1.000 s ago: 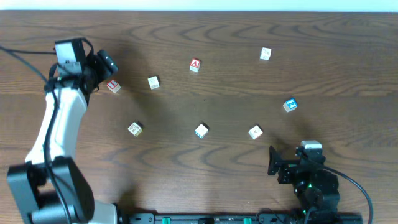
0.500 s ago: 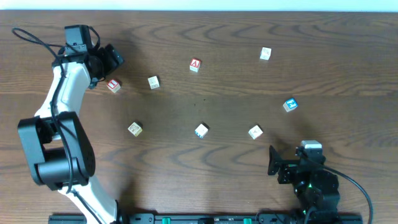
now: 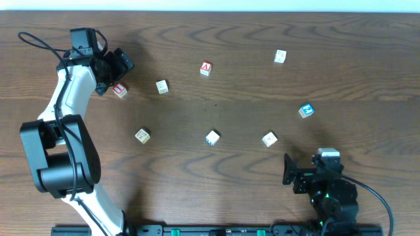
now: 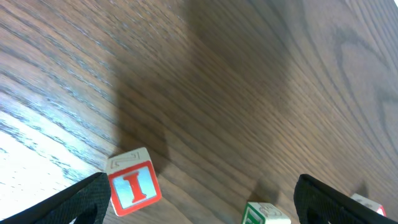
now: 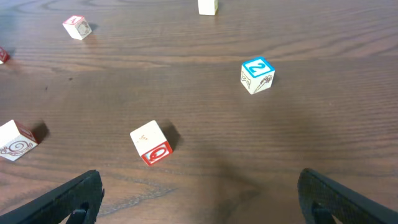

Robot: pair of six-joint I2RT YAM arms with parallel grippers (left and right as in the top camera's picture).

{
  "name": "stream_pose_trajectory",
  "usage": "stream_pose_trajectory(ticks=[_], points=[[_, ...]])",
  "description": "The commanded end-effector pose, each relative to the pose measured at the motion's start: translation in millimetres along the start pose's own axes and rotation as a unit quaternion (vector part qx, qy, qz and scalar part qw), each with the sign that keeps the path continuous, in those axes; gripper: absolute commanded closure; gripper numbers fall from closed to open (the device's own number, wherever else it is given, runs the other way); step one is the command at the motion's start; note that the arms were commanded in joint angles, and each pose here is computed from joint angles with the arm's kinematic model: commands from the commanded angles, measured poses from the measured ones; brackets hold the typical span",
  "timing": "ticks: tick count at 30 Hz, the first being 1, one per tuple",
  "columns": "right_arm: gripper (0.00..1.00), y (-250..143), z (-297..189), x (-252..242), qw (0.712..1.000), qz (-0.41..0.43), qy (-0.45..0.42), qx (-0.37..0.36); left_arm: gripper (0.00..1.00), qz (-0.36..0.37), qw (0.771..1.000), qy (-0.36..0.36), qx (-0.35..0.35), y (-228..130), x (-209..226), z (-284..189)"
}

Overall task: Spell out Ai2
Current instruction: 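Move left gripper over the red 'I' block at far left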

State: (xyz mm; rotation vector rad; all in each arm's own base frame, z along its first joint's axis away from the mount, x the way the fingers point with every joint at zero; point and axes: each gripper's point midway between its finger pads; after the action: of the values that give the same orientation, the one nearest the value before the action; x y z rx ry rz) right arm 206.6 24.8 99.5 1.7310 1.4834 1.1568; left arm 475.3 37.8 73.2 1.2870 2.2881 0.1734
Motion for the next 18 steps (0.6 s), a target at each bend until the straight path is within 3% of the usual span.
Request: stream_pose_trajectory(ticks=[1,10,14,18], points=[[0.01,-1,1,-1,1.000,-0.001,0.000,0.000,0.05,-0.005,1.000,-0.009,0.008,-1,-6,-1],[0.01,-1,1,-1,1.000,-0.001,0.000,0.000,0.05,-0.016,0.999,0.018,0.039,-17,7,0],[0.01,-1,1,-1,1.000,-0.001,0.000,0.000,0.05,-0.073,0.992,0.097,0.040,-25,35,-3],[0.01,-1,1,-1,1.000,-0.001,0.000,0.000,0.05,-0.105,0.987,0.118,0.039,-28,42,-5]])
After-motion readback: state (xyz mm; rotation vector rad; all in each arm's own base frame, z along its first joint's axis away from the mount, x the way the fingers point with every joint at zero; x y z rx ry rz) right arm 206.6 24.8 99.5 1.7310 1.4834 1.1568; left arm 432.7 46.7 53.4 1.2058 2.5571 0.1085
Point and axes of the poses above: each gripper's point midway between its finger pads, its own z axis out along the fingers, its own x axis along the line the jaws close on, y = z × x, and after that the axes turned 7 degrees about z, right-handed
